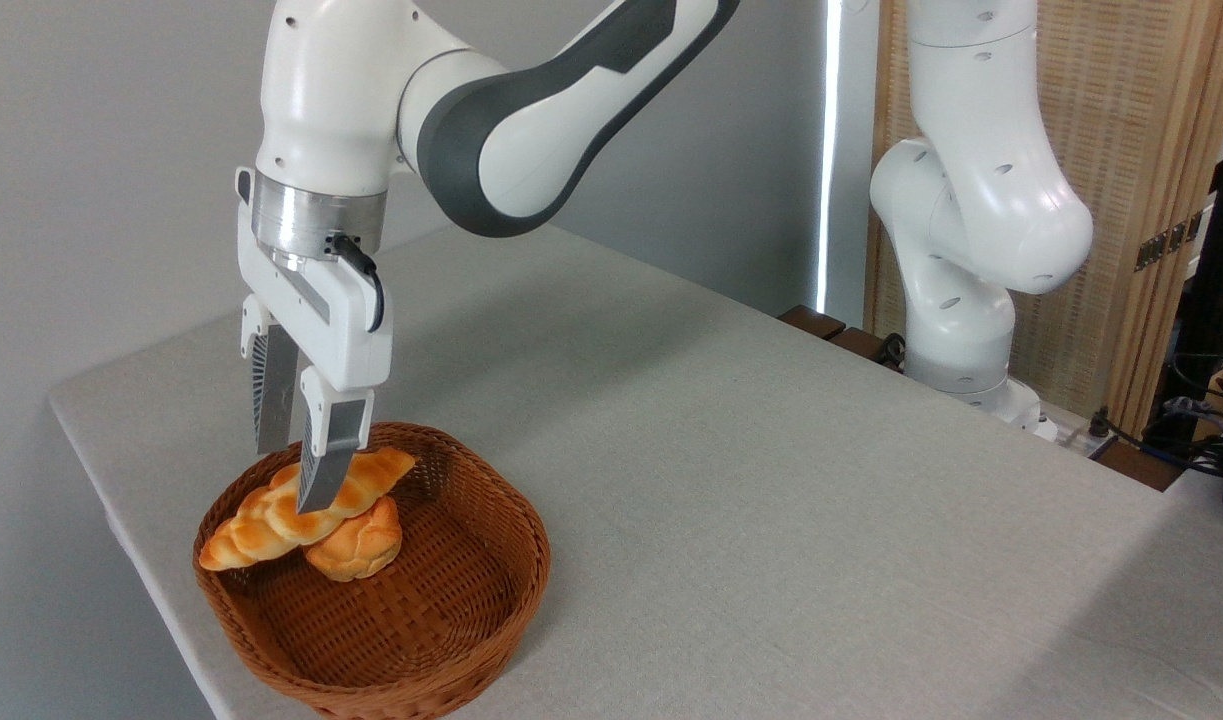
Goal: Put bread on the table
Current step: 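Lower the open gripper down onto the braided bread roll in the basket, then close the gripper on the braided bread roll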
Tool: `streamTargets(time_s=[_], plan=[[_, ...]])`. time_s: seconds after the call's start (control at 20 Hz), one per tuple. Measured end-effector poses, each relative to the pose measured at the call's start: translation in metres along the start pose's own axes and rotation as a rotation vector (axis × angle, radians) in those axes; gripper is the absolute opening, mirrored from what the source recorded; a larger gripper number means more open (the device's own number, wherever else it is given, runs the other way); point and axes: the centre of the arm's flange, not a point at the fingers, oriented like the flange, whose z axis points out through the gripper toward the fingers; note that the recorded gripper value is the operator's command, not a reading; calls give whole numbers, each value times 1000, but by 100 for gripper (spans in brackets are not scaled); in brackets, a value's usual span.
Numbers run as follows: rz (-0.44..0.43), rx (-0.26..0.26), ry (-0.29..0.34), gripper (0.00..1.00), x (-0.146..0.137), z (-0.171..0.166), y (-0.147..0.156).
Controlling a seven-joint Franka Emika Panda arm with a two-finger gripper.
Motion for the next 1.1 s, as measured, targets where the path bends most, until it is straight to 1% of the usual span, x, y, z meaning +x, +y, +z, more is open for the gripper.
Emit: streamTargets(time_s=[0.15, 0.5, 0.7, 0.75, 0.8, 0.85, 0.9, 0.95, 1.1], plan=[[29, 3, -20, 100, 3, 9, 7], [41, 5, -16, 100, 6, 23, 12], [77, 24, -40, 100, 7, 29, 14], [81, 26, -41, 96, 7, 29, 15], [83, 26, -41, 87, 7, 29, 15], [84, 26, -41, 74, 8, 29, 16], [85, 25, -41, 63, 8, 29, 16], [85, 25, -40, 59, 8, 29, 17], [86, 25, -40, 50, 9, 29, 17]])
